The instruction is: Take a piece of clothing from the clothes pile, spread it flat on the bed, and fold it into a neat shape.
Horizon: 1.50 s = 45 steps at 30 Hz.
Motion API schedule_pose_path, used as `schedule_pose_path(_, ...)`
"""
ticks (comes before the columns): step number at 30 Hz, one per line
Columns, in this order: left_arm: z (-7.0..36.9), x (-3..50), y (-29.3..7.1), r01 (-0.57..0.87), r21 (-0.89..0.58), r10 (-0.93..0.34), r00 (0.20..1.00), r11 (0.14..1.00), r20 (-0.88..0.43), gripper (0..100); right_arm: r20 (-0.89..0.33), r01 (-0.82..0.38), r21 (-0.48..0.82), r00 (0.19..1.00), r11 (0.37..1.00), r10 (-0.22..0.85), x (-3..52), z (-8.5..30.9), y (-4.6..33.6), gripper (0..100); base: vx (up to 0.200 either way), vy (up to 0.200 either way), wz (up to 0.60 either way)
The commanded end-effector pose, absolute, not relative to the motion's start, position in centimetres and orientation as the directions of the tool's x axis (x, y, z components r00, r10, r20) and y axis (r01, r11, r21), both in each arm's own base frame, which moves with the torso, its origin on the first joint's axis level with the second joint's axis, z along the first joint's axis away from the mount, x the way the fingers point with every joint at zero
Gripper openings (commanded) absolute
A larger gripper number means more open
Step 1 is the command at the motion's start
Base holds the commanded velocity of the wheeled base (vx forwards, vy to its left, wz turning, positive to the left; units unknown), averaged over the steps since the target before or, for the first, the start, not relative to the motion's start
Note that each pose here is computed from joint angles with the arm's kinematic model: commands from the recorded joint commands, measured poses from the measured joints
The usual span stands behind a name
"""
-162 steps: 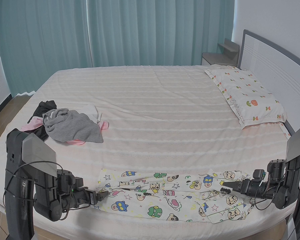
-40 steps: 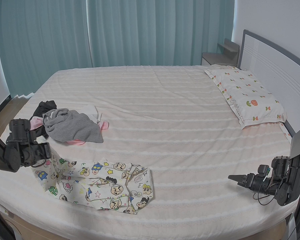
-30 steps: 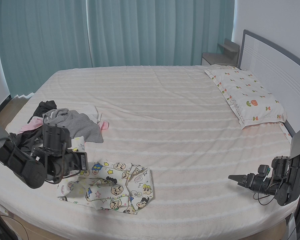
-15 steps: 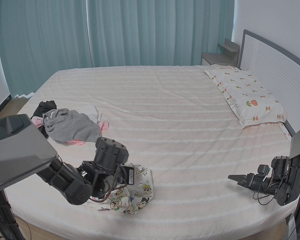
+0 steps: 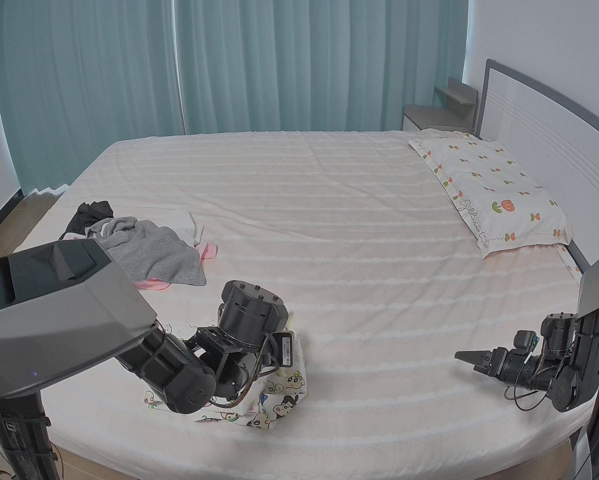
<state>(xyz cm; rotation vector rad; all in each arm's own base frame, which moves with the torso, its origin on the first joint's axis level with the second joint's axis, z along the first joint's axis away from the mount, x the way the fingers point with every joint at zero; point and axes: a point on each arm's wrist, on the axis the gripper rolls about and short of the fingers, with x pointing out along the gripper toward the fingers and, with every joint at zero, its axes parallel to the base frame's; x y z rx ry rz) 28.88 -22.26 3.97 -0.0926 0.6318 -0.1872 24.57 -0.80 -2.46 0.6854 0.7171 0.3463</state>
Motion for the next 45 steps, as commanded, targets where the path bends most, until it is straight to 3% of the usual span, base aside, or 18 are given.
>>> schedule_pose_path(1,3.9,28.6,-22.3,0.142,-0.149,-0.203,0.788,0.979,-0.581,100,-0.474,-0.074,0.677,0.717,0.732,0.511,24.7,-2.4,-0.8,100,0.0,0.0,0.0)
schedule_pose_path(15,11.5,23.7,-18.0,0.102,-0.331,-0.254,0.852,0.938,-0.459,100,-0.479,-0.069,0.678,0.714,0.732,0.511,24.6,-2.5,-0.8,100,0.0,0.0,0.0)
schedule_pose_path(23,9.8,20.8,-15.7,0.036,-0.407,-0.25,0.836,0.913,-0.488,100,-0.48,-0.068,0.678,0.713,0.732,0.511,24.6,-2.6,-0.8,100,-0.05,0.0,0.0)
schedule_pose_path(27,8.9,19.7,-15.3,0.045,-0.437,-0.271,0.839,0.898,-0.471,100,-0.48,-0.068,0.678,0.713,0.732,0.511,24.6,-2.6,-0.8,100,-0.2,0.0,0.0)
schedule_pose_path(45,7.9,18.2,-14.5,0.119,-0.559,-0.413,0.8,0.82,-0.436,100,-0.488,-0.062,0.675,0.71,0.736,0.507,24.6,-2.8,-0.7,100,0.0,0.033,0.0)
